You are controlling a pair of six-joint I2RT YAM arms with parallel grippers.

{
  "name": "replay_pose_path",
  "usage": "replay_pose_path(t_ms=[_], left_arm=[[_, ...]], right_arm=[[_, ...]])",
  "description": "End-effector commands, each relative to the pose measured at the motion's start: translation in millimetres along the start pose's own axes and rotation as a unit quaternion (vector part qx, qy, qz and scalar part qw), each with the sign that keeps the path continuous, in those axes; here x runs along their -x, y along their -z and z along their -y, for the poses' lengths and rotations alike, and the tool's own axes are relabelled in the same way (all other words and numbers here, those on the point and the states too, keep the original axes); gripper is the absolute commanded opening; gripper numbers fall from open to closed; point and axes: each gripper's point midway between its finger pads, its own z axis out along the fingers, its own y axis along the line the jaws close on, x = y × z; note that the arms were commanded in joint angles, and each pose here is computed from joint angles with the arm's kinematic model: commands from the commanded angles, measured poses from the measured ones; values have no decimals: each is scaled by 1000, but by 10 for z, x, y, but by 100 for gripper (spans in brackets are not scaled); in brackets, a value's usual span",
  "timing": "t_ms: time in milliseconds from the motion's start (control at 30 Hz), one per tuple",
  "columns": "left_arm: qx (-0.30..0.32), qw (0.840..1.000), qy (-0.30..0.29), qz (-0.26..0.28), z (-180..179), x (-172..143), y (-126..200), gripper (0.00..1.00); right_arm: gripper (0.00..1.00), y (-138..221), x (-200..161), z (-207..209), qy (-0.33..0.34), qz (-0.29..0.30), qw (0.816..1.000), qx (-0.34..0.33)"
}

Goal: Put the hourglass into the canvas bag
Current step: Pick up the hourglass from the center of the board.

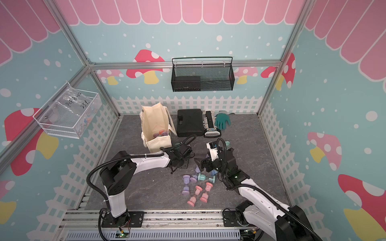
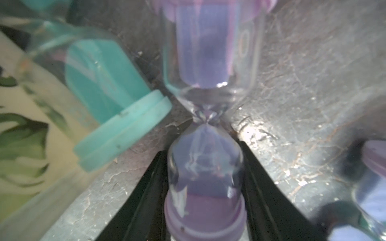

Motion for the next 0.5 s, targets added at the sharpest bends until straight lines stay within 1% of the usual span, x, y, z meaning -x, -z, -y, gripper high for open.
replay_pose_path(t_ms=[0, 133, 467], left_arm=[[-32, 999, 10, 7, 112, 23, 143, 37], [-31, 999, 6, 20, 93, 95, 290, 36], [-65, 996, 4, 64, 142, 314, 814, 32]], right_arm=[[100, 16, 148, -26, 8, 20, 1000, 4], [99, 45, 219, -54, 10, 30, 999, 7], [99, 186, 452, -228, 38, 55, 997, 32]])
